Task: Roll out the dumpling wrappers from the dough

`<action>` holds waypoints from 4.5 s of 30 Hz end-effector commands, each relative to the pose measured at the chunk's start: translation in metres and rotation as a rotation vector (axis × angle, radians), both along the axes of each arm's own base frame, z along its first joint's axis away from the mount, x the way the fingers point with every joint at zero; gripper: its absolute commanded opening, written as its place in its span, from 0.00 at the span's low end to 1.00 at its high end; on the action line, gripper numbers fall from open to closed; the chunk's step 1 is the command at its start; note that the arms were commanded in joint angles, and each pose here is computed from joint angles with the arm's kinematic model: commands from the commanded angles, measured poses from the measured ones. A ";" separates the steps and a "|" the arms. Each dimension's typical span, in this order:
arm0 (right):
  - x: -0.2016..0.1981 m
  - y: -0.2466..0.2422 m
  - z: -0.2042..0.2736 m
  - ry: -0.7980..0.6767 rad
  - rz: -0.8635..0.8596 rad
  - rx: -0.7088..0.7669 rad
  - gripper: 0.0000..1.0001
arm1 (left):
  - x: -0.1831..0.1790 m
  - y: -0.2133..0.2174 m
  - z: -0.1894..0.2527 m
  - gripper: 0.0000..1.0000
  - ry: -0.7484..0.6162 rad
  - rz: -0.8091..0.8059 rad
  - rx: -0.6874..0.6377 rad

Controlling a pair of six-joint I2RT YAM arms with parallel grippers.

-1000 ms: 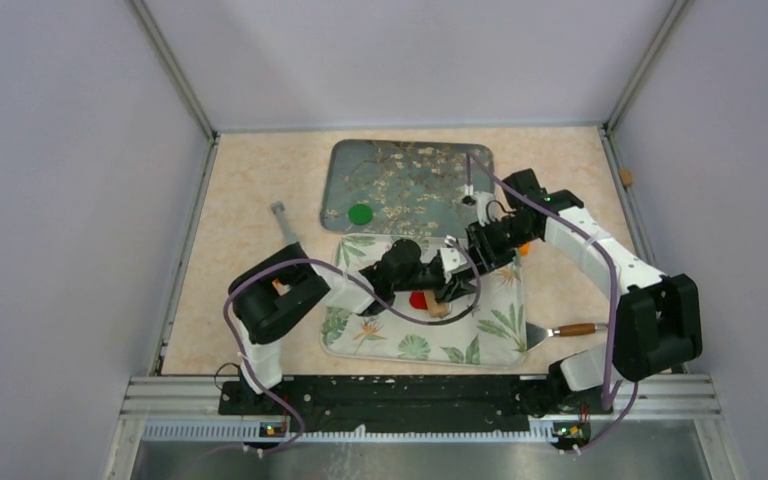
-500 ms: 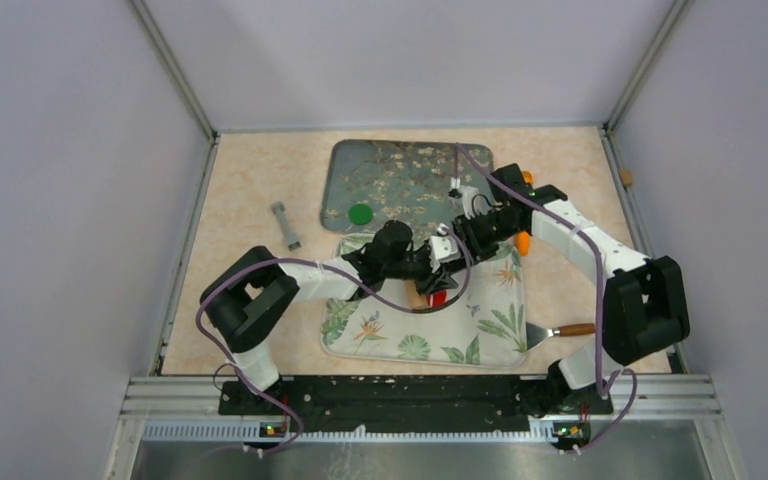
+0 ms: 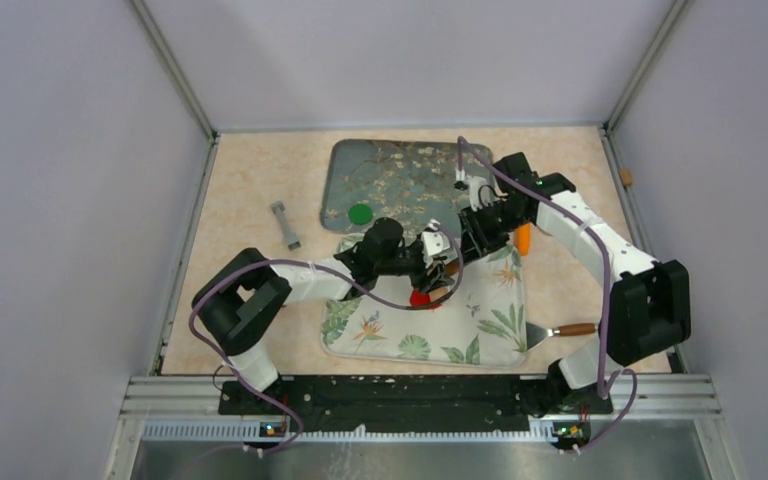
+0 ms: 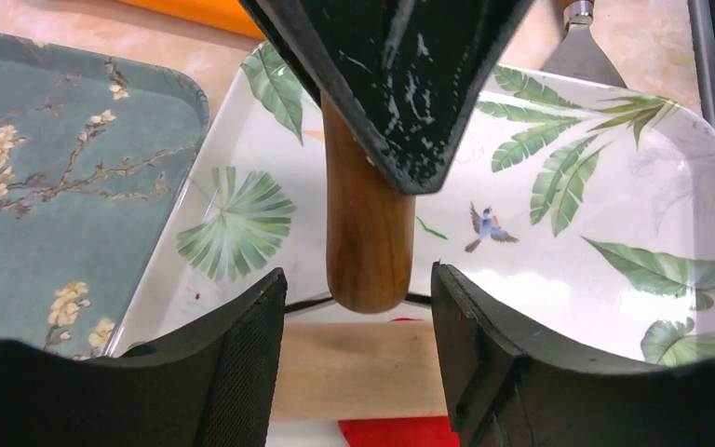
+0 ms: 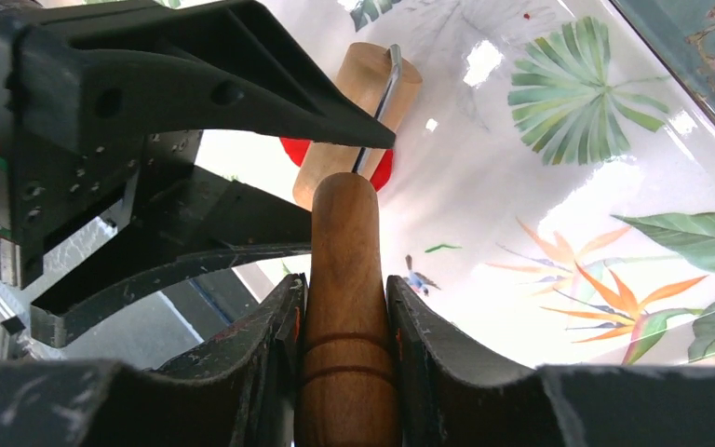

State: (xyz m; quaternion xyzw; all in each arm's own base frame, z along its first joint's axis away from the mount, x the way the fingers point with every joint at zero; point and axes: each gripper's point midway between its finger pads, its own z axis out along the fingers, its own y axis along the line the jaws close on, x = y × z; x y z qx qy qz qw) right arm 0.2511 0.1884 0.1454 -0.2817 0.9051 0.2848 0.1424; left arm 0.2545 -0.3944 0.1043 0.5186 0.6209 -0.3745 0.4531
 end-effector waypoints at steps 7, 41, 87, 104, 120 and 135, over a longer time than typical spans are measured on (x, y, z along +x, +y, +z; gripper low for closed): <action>0.013 -0.011 0.018 -0.057 -0.075 -0.004 0.00 | -0.005 -0.014 0.020 0.61 -0.124 -0.118 -0.066; -0.008 0.055 -0.032 0.168 0.005 0.063 0.00 | -0.025 0.056 -0.035 0.00 0.094 0.122 0.062; -0.023 0.133 0.034 -0.087 0.334 0.186 0.00 | -0.054 0.089 0.057 0.00 0.012 0.204 -0.065; -0.003 0.049 -0.039 -0.092 0.143 -0.073 0.00 | -0.047 0.019 -0.013 0.00 -0.005 0.062 -0.044; -0.003 0.016 -0.059 -0.034 0.072 -0.179 0.00 | -0.037 -0.027 -0.056 0.00 0.051 0.038 -0.109; -0.002 -0.021 -0.008 -0.037 0.001 -0.094 0.00 | -0.026 -0.075 -0.001 0.00 0.020 -0.037 -0.202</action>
